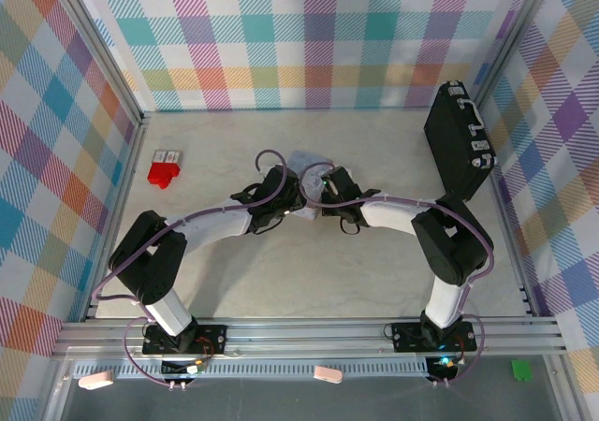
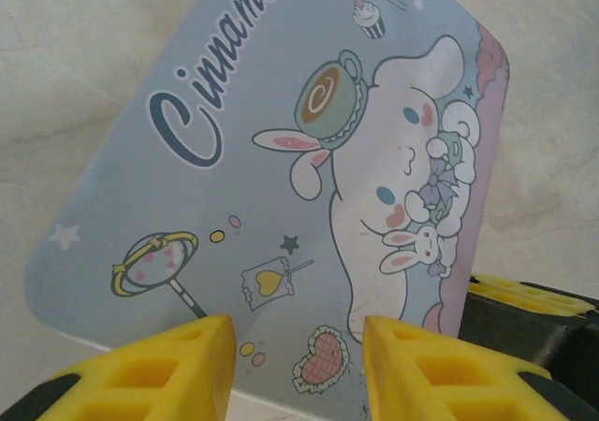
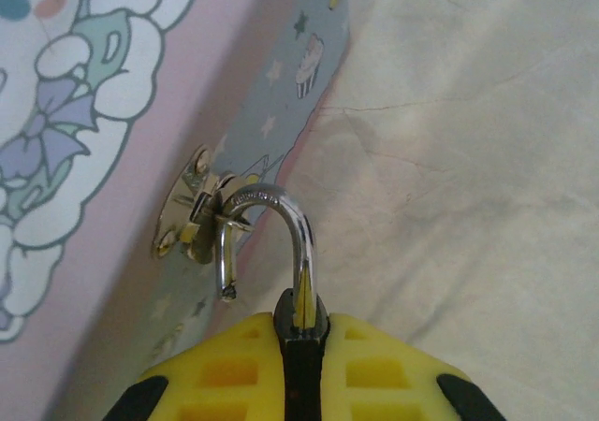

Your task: Unlock a padlock with a key

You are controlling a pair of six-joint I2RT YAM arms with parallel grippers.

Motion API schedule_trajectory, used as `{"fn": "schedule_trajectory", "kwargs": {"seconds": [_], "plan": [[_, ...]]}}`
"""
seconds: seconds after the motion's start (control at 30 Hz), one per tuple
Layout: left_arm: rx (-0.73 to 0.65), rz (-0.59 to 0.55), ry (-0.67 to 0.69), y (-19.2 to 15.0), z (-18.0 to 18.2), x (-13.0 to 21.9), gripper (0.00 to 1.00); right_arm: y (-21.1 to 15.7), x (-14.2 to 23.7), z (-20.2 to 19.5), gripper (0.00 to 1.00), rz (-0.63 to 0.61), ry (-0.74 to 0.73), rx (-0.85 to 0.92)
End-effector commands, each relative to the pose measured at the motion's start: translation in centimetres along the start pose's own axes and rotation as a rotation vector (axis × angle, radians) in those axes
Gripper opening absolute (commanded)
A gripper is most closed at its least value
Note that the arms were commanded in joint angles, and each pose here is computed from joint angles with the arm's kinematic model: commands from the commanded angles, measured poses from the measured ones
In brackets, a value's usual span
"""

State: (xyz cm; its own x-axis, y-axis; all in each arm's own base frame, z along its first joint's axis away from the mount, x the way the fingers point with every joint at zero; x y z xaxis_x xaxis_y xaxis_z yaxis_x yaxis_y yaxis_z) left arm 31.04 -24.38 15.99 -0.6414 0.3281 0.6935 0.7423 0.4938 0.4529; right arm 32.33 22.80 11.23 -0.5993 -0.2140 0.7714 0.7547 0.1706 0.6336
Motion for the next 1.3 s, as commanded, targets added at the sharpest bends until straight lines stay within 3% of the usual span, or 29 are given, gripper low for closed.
{"fn": "schedule_trajectory", "kwargs": {"seconds": [0.0,0.37,0.83,1.27], "plan": [[-0.020,0.165,0.103,-3.9,2.1,-1.4,0.41,0.3,-0.2,0.6,0.00,-0.023,0.060,-0.207],[-0.026,0.137,0.125,-3.7,2.5,-1.1,0.42,1.1,-1.3,-1.3,0.00,-0.026,0.125,-0.428],[-0.033,0.129,0.144,-3.2,3.0,-1.1,0.42,2.6,-1.0,-3.8,0.00,-0.020,0.236,-0.407],[-0.061,0.202,0.112,-1.3,3.0,-1.0,0.43,3.1,0.6,-6.7,0.00,-0.097,0.302,-0.350]]}}
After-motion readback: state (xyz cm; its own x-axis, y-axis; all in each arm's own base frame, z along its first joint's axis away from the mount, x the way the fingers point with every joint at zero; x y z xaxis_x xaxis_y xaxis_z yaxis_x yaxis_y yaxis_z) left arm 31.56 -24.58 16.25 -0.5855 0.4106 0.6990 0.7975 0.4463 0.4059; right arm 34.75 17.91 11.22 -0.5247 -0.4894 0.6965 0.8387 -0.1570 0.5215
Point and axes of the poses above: each hand's point on the last joint's axis, 136 mm out from that joint toward the fingers, its own x axis back along the fingers, its own z axis along the line the jaws close on, y = z × x, the point moved 8 cm from there along x, back along the fingers, and after that the axes turned 12 degrees about x, right-handed, at the moved point
